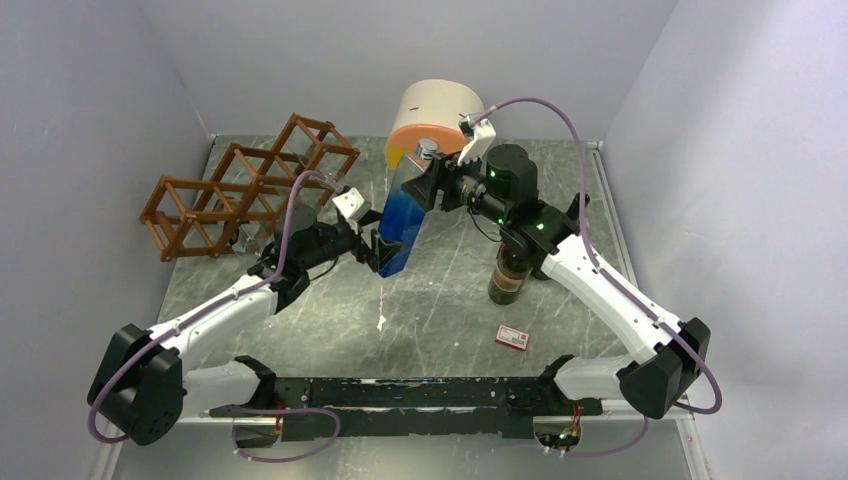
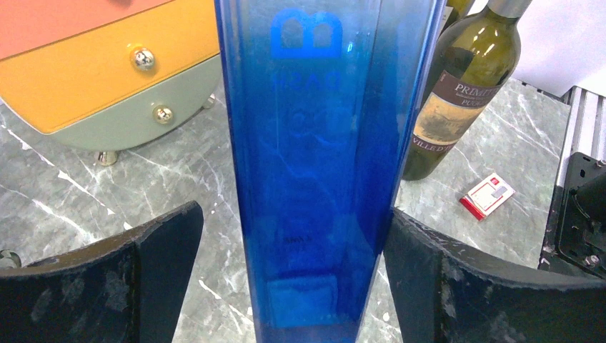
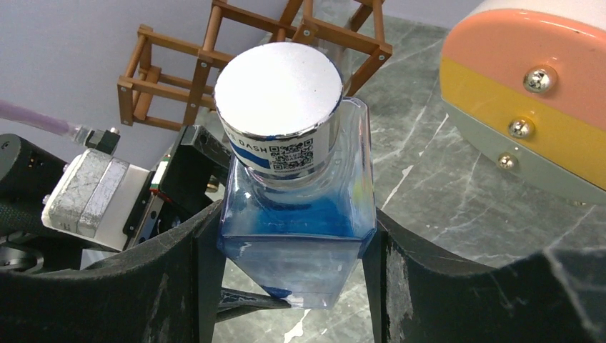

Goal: Put the wine bottle on the wine rack

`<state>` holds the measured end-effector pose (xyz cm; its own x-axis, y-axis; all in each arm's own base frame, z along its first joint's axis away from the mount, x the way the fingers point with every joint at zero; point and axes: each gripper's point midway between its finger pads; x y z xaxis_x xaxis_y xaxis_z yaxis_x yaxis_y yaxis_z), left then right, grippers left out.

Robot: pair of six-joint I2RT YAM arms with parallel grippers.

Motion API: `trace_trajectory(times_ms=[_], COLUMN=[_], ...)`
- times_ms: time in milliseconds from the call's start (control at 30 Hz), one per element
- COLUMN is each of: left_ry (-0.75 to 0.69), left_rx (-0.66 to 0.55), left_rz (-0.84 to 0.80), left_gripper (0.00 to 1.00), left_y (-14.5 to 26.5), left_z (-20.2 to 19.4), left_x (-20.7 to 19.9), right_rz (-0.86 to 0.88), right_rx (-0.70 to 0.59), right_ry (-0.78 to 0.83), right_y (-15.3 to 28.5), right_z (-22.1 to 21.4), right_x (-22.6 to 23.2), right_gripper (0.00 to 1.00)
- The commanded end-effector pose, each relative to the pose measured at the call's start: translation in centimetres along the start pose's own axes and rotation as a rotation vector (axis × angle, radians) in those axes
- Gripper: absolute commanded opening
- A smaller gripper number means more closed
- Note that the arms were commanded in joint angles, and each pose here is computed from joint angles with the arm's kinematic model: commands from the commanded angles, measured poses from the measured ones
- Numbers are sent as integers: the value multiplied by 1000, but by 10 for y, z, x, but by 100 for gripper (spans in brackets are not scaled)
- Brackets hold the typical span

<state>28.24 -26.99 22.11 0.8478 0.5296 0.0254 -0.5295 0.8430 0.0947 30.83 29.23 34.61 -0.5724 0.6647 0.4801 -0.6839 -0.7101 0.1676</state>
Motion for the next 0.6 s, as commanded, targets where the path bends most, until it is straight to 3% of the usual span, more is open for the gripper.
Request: trace_trajectory(times_ms=[0, 200, 300, 367, 400, 433, 567], left_ry=[-1, 35, 4, -34, -70, -98, -238], left_rx=[-59, -63, -74, -88, -97, -101, -116], left_rz=[11, 12, 19, 19, 13, 10, 39], left_gripper=[97, 98, 73, 43, 20, 9, 7], left_y=[-6, -17, -14, -11, -9, -8, 2], left_z=[21, 24, 26, 32, 35, 38, 51], left_x=[2, 4, 5, 4, 4, 3, 9], right_rz=[172, 171, 171, 162, 153, 147, 125], right_rx=[-219, -206, -197, -182, -168, -152, -81], right_ry=[-79, -125, -121, -116, -110, -99, -44], right_y=[17, 13, 15, 17, 18, 19, 29], right_z=[62, 53, 51, 48, 46, 43, 27], right_x=[47, 44, 44, 42, 41, 40, 35], right_gripper=[17, 17, 17, 21, 26, 33, 73])
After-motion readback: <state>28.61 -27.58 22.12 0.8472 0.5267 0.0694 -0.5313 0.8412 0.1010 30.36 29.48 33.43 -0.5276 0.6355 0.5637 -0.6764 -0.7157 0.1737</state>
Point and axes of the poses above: each gripper's point midway between its finger pads, its own y axis back along the fingers, its own x axis along the line the jaws close on, z = x × y, and after that the axes turned 7 degrees about -y, right-handed
